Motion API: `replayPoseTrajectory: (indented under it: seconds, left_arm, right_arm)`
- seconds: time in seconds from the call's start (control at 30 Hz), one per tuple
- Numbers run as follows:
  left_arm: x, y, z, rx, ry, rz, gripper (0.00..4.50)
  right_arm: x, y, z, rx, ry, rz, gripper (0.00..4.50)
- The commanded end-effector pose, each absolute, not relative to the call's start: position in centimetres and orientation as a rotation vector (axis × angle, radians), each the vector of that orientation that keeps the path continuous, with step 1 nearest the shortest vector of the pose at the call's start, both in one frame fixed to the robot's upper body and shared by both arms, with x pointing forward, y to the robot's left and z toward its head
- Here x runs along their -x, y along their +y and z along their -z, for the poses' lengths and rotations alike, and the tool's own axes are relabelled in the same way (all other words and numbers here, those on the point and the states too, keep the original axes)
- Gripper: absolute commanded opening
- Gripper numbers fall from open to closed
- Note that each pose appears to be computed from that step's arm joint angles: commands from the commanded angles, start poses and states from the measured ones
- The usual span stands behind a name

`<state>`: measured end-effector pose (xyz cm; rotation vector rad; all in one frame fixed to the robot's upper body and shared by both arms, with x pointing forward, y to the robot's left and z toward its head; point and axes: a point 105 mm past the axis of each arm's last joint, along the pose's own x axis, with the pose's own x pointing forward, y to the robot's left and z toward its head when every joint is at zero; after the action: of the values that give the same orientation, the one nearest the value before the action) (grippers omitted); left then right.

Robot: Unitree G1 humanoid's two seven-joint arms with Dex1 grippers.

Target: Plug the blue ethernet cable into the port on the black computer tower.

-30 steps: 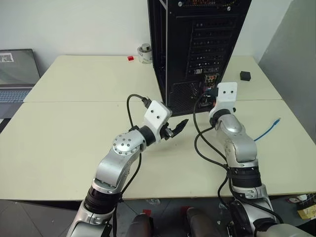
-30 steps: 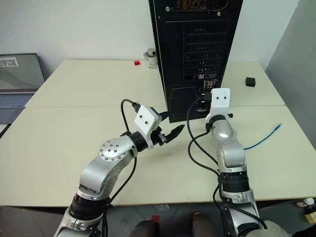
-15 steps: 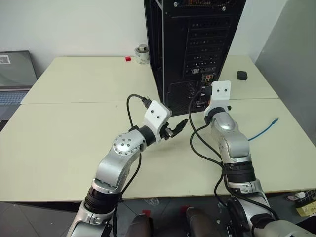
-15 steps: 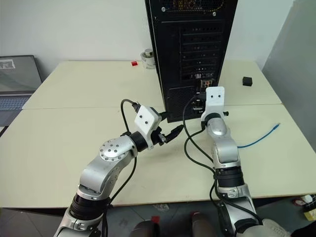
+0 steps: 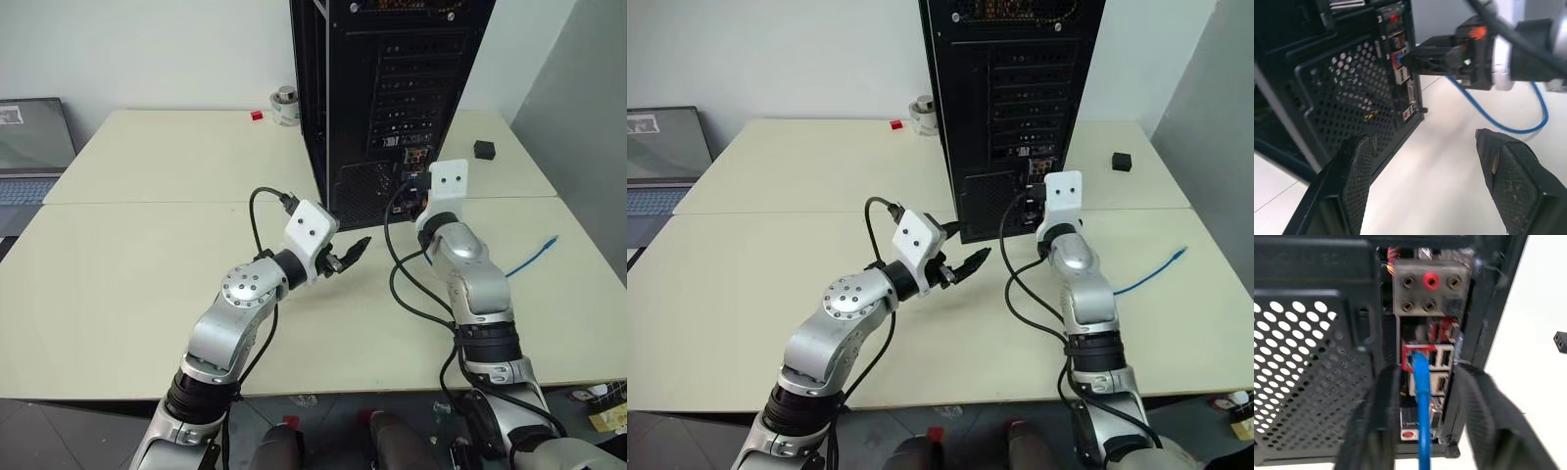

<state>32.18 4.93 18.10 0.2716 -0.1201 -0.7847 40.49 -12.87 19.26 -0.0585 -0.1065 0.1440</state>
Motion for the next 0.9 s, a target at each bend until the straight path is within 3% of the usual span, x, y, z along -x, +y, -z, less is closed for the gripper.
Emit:
replayPoseTrajectory:
  seconds: [0.03, 0.2, 0.27, 0.67, 0.9]
  left_arm:
    - [-32.1, 4.9, -19.1, -0.277, -0.166, 0.79, 3.43]
    - [-32.4, 5.5, -18.9, -0.263, -0.136, 0.796, 3.43]
    - [-32.9, 6.1, -18.7, -0.312, -0.119, 0.788, 3.43]
    - [-33.8, 8.6, -20.3, -0.277, -0.109, 0.887, 3.43]
    - [-33.5, 9.2, -20.8, -0.254, -0.093, 0.95, 3.43]
  right_arm:
    - [-39.3, -13.3, -21.3, 0.041, -0.164, -0.195, 2.93]
    - [-37.9, -13.9, -21.8, 0.092, -0.158, -0.271, 4.26]
    - [-37.0, -14.6, -22.1, 0.126, -0.147, -0.324, 4.46]
    - [-31.6, -16.2, -23.0, 0.289, -0.092, -0.74, 4.46]
    - [-31.7, -18.2, -23.6, 0.337, -0.086, -0.716, 4.46]
